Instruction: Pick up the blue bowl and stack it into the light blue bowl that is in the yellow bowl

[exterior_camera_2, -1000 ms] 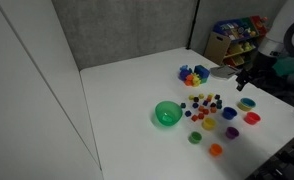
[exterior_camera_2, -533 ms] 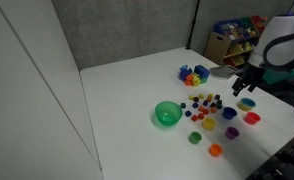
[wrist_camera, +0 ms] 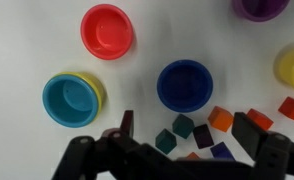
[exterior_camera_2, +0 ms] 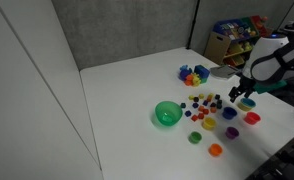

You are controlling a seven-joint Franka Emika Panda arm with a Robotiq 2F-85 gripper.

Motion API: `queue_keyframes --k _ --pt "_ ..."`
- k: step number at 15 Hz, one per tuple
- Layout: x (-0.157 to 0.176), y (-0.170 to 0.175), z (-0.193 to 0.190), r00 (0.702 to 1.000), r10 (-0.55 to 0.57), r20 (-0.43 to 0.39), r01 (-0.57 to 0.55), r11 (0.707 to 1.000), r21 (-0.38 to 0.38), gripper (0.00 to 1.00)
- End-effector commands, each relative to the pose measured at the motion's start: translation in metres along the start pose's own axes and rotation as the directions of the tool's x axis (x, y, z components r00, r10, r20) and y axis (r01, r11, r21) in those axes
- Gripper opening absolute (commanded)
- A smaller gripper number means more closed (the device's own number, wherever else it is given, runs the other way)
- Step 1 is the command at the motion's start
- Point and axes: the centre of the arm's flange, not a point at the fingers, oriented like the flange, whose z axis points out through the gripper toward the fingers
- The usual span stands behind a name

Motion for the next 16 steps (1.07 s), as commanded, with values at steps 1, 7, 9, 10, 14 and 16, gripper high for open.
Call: queue_keyframes --k 1,7,9,10,14,16 --pt "0.015 0.009 0.031 1.0 0.021 -0.014 -0.022 0.999 -0.035 1.0" --pt "0.01 0.018 0.073 1.0 0.022 0.007 -0.021 0.996 -0.082 1.0" --pt "0.008 0.017 0.083 1.0 0.016 0.013 -0.014 0.996 -0.093 1.0" --pt "0.006 0.014 0.087 1.0 0.011 0.014 -0.01 0.995 -0.097 1.0" --pt "0.004 0.004 0.097 1.0 -0.003 0.015 0.004 0.994 -0.108 0.71" --pt "0.003 -0.002 0.098 1.0 -0.006 0.009 0.007 0.994 -0.111 0.64"
